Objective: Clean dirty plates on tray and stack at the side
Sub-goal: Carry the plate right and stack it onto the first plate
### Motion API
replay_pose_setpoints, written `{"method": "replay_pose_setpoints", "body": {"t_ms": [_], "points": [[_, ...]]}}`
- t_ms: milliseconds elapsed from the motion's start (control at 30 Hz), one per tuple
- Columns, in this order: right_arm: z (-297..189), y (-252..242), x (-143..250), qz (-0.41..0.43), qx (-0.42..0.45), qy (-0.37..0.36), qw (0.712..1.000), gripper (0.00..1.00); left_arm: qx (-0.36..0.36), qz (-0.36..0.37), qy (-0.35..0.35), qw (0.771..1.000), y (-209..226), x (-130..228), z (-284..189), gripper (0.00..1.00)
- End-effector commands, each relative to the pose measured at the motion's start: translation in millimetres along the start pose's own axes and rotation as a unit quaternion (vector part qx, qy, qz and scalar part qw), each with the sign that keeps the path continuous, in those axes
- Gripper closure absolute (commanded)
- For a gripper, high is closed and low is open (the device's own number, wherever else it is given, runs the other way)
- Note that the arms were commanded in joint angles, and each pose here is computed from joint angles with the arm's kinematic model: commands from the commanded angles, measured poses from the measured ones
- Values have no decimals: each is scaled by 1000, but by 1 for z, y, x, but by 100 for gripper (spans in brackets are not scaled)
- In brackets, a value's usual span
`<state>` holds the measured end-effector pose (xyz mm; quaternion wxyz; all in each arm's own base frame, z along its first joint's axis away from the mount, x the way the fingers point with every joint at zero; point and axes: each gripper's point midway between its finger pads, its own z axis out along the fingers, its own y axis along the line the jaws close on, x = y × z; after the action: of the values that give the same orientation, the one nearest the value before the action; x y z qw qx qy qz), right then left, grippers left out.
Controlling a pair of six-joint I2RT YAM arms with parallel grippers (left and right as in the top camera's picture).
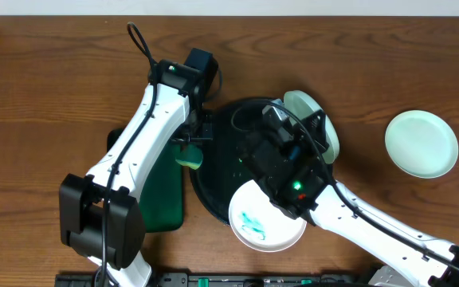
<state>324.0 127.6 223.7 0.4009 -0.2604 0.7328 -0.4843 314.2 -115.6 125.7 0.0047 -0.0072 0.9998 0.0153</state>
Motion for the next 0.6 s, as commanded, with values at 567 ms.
{"method": "replay_pose_setpoints", "body": {"t_ms": [567], "points": [[74,51,116,480,-206,300,798,99,-10,3,12,1000,4,3,6,93]]}}
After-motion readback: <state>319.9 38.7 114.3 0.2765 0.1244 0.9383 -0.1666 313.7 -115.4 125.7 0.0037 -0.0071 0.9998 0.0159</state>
